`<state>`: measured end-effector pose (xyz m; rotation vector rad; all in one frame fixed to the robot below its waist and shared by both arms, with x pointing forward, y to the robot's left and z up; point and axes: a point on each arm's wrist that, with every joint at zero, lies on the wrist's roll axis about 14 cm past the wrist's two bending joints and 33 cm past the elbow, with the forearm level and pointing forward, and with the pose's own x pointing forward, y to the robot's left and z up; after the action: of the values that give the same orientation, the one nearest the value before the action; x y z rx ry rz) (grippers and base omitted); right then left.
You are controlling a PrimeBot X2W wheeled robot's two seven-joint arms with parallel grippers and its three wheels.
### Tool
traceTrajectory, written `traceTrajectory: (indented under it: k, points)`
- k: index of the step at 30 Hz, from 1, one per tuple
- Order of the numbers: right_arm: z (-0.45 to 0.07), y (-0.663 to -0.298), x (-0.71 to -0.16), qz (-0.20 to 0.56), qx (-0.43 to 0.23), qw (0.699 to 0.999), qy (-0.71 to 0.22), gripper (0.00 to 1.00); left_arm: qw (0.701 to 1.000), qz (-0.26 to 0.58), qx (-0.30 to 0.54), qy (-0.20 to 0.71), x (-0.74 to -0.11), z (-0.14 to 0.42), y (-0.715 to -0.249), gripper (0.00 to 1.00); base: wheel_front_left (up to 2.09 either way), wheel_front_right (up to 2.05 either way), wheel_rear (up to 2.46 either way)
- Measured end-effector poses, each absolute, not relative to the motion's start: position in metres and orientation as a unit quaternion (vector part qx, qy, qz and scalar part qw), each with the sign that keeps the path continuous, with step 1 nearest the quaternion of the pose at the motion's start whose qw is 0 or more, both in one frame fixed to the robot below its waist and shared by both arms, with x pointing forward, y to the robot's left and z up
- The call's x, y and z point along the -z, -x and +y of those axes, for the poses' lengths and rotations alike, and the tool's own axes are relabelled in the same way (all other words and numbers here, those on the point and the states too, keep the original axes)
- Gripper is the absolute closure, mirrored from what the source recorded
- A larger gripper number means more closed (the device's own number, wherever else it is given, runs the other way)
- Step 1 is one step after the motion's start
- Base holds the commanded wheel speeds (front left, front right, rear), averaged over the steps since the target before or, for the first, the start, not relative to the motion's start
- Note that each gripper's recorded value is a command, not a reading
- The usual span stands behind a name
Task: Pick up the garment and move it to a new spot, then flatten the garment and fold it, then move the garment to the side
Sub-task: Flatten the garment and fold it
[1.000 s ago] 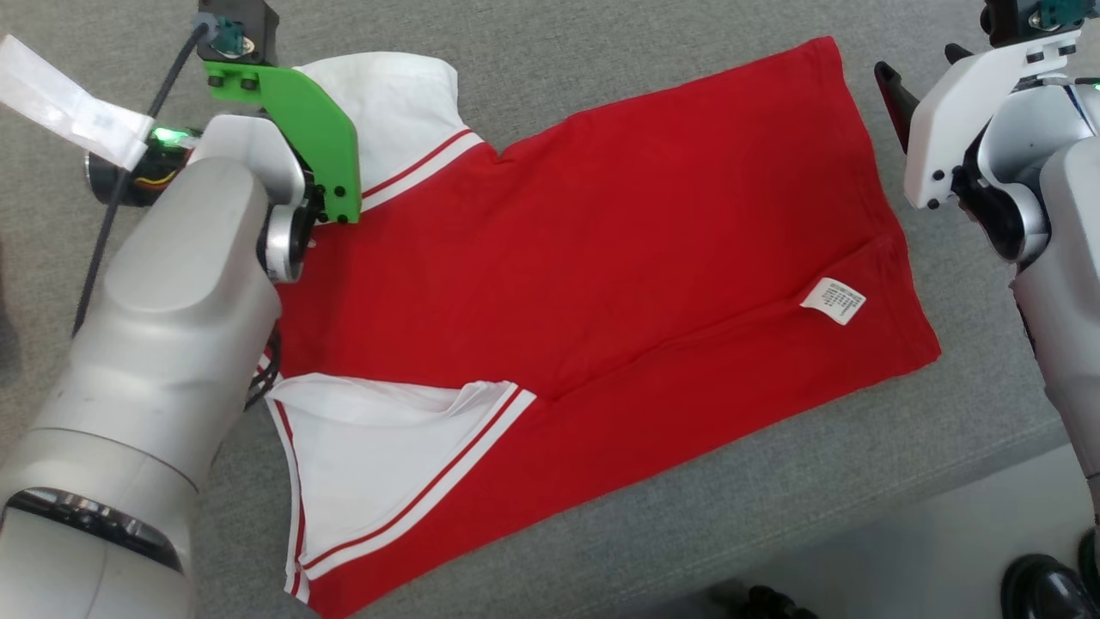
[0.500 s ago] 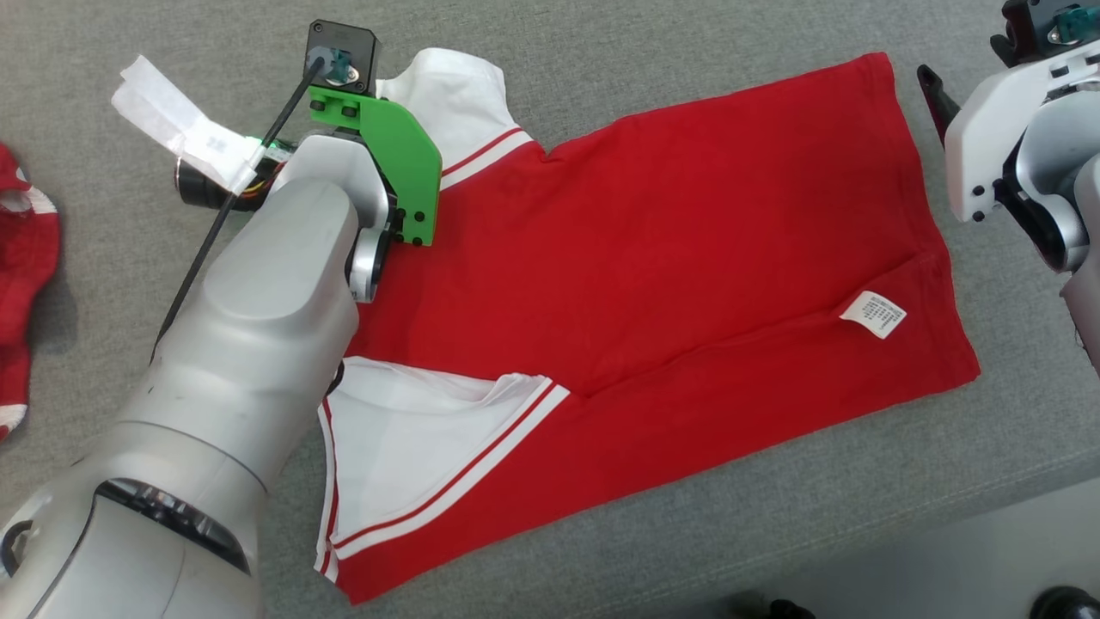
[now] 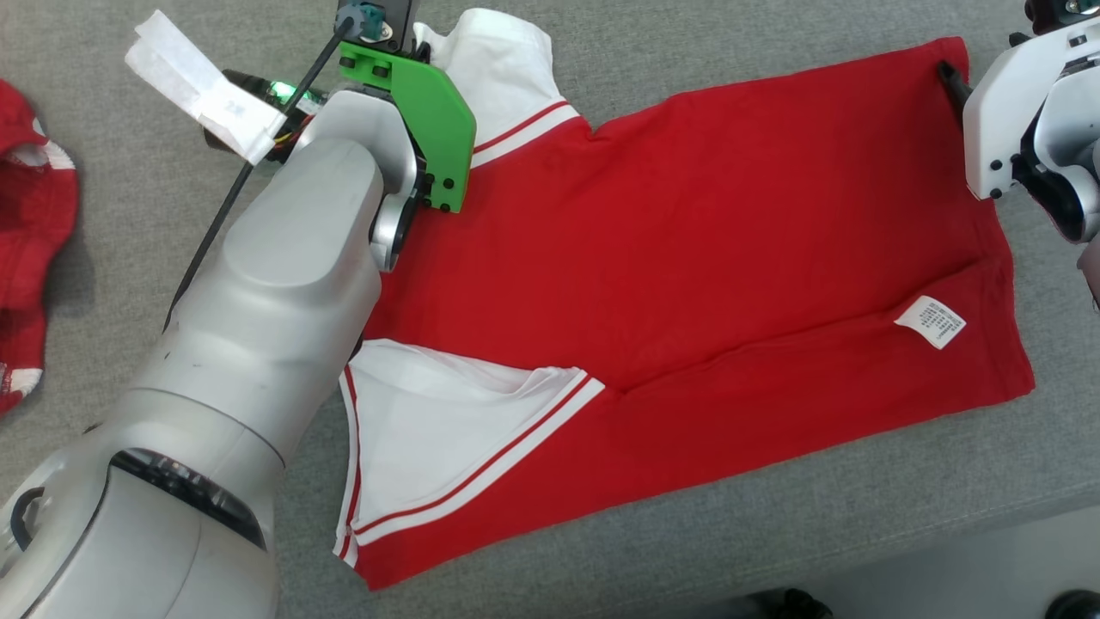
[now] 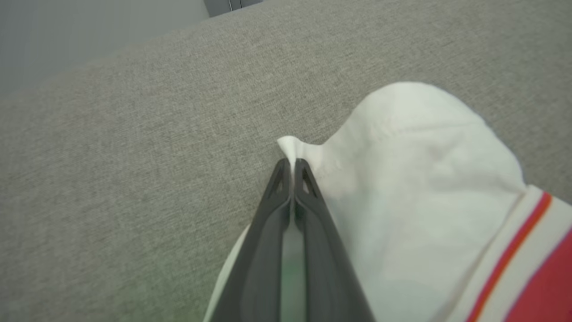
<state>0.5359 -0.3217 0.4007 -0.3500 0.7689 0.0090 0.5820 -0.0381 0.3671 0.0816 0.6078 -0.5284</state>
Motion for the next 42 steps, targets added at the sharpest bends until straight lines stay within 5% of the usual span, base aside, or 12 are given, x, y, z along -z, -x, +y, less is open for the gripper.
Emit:
traceTrajectory:
  k: [12, 13, 14, 22, 30, 42]
  points:
    - [-0.309, -0.537, -0.370, 0.427, -0.021, 0.895, 0.127, 0.03, 0.924, 0.278, 0.262, -0.025, -0.367, -0.036, -0.584, 1.00, 0.00, 0.00, 0.00]
    - [-0.308, -0.537, -0.369, 0.431, -0.020, 0.894, 0.123, 0.82, 0.924, 0.277, 0.261, -0.022, -0.367, -0.036, -0.584, 1.00, 0.00, 0.00, 0.00]
    - [-0.307, -0.536, -0.368, 0.434, -0.022, 0.892, 0.122, 1.00, 0.926, 0.274, 0.260, -0.016, -0.369, -0.037, -0.584, 1.00, 0.00, 0.00, 0.00]
    - [-0.320, -0.539, -0.383, 0.354, 0.019, 0.932, 0.079, 1.00, 0.963, 0.135, 0.232, 0.025, -0.422, -0.029, -0.599, 1.00, 0.00, 0.00, 0.00]
    - [-0.309, -0.530, -0.402, 0.286, 0.026, 0.955, 0.070, 1.00, 0.967, 0.097, 0.230, 0.042, -0.454, -0.015, -0.580, 1.00, 0.00, 0.00, 0.00]
    - [-0.298, -0.497, -0.422, 0.218, 0.006, 0.971, 0.098, 1.00, 0.954, 0.044, 0.288, 0.068, -0.478, -0.006, -0.483, 1.00, 0.00, 0.00, 0.00]
